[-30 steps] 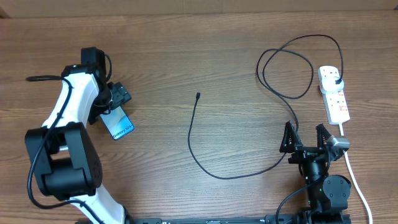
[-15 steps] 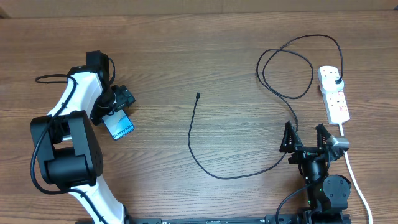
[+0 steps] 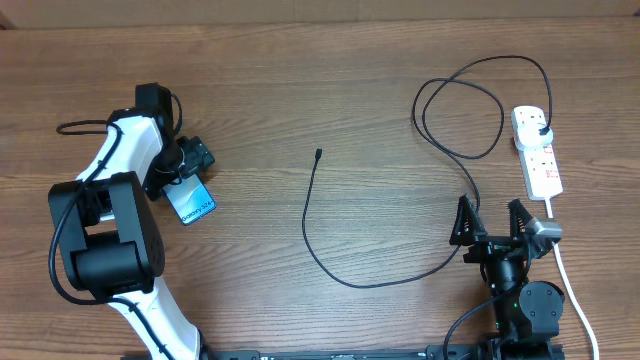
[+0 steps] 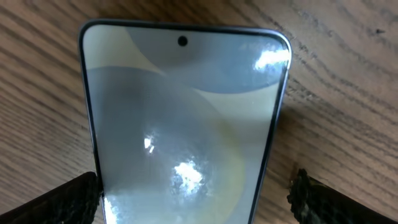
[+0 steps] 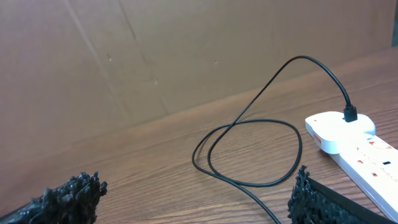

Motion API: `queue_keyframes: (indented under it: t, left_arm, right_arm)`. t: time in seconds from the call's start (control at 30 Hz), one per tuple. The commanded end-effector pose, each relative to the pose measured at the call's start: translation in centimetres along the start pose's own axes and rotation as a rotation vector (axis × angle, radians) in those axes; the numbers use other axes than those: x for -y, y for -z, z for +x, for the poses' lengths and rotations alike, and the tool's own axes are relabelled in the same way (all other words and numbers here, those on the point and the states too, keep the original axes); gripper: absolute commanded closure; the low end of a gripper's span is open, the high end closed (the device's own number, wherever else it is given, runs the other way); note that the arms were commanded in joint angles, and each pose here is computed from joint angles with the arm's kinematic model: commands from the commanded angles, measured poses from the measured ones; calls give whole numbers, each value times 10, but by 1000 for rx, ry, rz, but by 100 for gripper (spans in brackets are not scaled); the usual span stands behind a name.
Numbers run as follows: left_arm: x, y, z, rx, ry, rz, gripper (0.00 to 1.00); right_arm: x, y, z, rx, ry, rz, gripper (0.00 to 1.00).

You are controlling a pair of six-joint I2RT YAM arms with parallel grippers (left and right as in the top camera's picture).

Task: Plug charger to phone and switch on socket
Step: 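Move the left gripper over the blue phone and lower onto it, then grasp the phone with the left gripper and slide it rightward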

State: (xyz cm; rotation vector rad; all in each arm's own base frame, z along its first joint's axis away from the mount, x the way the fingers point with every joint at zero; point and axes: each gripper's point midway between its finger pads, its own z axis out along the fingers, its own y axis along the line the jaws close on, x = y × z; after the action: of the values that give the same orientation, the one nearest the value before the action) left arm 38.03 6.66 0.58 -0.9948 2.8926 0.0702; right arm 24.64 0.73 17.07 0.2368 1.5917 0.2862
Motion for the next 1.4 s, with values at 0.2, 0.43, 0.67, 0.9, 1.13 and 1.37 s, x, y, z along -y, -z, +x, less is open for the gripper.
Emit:
queue_keyframes:
  t: [0.2,0.43,0.67,0.9,1.13,1.37]
  left_arm:
    - [-5,-11,2,-14,1,1,0]
    - [-7,-16,10,-45,9,14,0]
    - [-13,-24,29,-102,-1,5,2]
    - [-4,-26,40,-131,-87,31,5]
    - [21,-24,52,-115,-222,44,4]
    - [56,-22,68,-85,-336,65,1]
  right_arm:
    - [0,0,1,6,-2,-6,0]
    - [0,0,1,6,-2,-6,0]
    - [0,0,1,5,-2,-6,0]
    - [0,0,1,6,-2,-6,0]
    - [0,0,1,6,-2,-6,0]
    - [0,0,1,6,-2,-6,0]
